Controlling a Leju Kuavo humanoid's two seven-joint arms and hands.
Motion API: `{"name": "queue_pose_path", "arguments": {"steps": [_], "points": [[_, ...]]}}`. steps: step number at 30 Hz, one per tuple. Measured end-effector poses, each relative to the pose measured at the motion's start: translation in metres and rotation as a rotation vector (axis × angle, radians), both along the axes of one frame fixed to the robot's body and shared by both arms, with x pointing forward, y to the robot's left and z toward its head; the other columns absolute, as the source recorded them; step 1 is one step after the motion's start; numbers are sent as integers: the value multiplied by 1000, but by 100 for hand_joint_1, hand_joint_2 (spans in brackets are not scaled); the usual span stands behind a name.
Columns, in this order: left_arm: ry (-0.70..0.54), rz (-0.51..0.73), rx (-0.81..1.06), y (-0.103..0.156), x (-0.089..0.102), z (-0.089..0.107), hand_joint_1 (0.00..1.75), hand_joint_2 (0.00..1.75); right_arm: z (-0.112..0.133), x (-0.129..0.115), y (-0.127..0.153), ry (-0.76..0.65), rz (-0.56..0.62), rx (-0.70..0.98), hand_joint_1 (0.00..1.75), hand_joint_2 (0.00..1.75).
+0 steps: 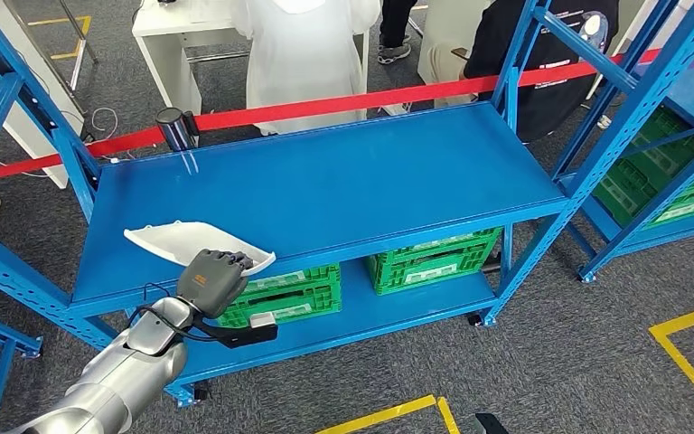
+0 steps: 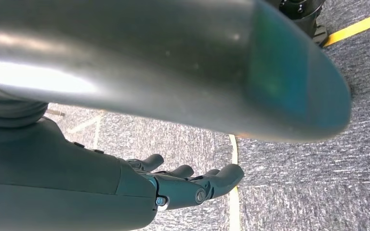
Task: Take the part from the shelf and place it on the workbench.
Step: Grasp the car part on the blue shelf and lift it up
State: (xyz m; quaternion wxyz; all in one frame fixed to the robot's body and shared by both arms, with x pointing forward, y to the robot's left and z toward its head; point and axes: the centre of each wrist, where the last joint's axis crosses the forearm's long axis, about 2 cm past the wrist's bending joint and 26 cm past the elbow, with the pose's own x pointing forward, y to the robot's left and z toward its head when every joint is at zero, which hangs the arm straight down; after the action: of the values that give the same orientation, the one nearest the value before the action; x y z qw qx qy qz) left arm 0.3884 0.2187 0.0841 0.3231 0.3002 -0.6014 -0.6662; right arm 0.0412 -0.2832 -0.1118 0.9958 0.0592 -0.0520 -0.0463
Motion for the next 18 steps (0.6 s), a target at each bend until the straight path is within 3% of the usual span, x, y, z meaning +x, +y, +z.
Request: {"name": "queue_pose_path", "arguments": {"steps": [18], "points": [[-47, -45, -51, 1, -2, -2, 175, 175, 0, 0, 0, 1, -2, -1, 0, 0]]}}
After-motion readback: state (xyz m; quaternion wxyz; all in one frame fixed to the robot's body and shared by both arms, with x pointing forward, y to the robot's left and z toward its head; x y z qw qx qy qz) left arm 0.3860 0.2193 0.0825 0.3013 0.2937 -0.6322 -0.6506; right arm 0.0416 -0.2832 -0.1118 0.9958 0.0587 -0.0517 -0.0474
